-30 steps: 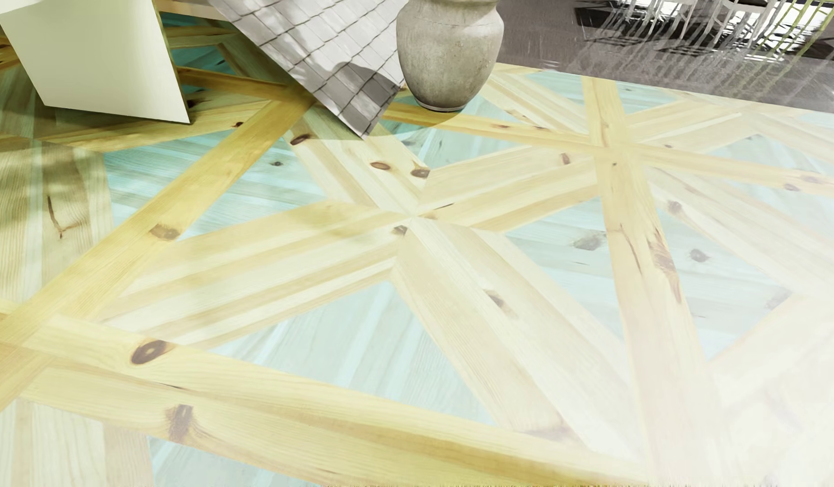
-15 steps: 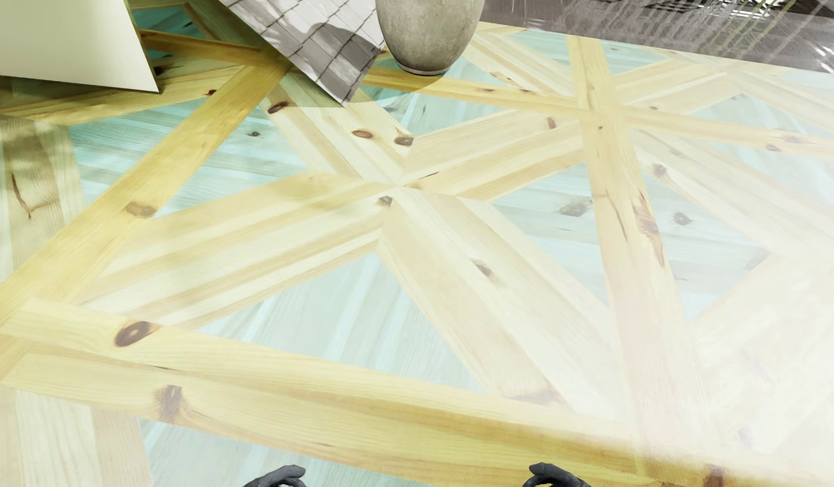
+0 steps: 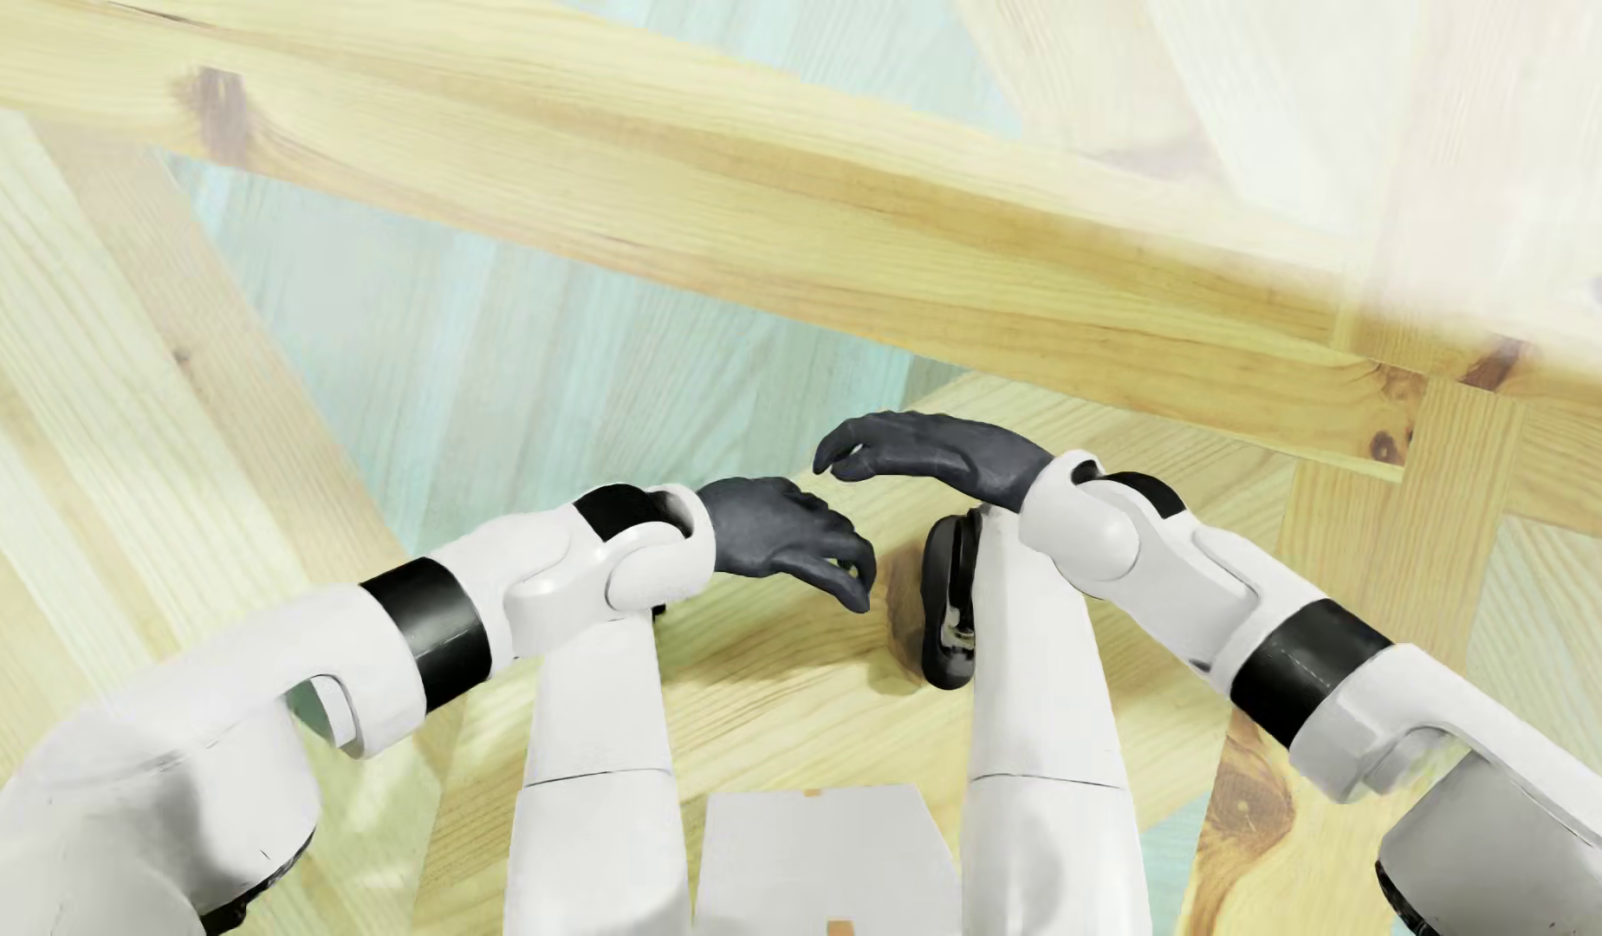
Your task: Perch on the white box
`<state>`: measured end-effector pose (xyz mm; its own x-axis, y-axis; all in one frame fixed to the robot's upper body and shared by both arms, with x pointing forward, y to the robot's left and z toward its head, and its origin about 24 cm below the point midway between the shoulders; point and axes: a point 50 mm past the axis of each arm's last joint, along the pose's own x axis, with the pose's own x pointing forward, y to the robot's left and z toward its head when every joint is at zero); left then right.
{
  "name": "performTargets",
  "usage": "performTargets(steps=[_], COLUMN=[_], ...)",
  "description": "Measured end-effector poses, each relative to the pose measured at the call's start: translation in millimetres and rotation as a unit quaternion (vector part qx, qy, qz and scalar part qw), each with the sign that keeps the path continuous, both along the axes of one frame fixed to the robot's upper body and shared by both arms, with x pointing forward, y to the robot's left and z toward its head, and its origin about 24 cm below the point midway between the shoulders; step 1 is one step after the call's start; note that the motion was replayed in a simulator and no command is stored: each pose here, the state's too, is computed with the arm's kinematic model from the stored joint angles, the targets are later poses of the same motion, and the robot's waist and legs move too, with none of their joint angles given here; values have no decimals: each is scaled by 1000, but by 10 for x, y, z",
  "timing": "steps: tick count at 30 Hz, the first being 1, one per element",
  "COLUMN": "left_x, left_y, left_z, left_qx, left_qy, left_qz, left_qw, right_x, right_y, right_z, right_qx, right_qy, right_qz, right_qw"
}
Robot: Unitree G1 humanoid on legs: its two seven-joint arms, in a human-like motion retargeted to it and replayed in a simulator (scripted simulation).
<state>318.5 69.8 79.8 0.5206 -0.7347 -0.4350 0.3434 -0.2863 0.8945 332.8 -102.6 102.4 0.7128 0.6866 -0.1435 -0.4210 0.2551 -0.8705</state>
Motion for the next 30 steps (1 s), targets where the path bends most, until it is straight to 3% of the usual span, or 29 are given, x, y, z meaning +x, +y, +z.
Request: performTargets(steps=[3,7,10,12,19,22,26,30], left_x=[-92,-347,-453,-463,-192,-122,-110,-134], left_y=[-25,175,311,390,627,705,792,938], left_z=[627,1057,1199,1178,641,284,-134,-426], left_qx=[-106,-275,-337,-351,-337,-342,-350,-348], left_qy=[-107,-188,-219,-224,-154,-97,-33,-1], left_qz=[-50,-58,-45,-23,131,207,295,370], left_qw=[987,941,915,909,919,912,889,862], right_x=[-116,-539,-742,-751,-420,-330,-287,-267], right_y=[81,44,-95,-149,-360,-459,-465,-464], right_z=[738,1281,1402,1368,764,345,-165,-462], right_qx=[39,150,206,214,195,222,286,278], right_qy=[-127,-227,-263,-264,-170,-112,-36,14], right_qz=[69,131,130,116,-12,-94,-201,-244], right_qw=[989,953,934,933,966,964,936,929])
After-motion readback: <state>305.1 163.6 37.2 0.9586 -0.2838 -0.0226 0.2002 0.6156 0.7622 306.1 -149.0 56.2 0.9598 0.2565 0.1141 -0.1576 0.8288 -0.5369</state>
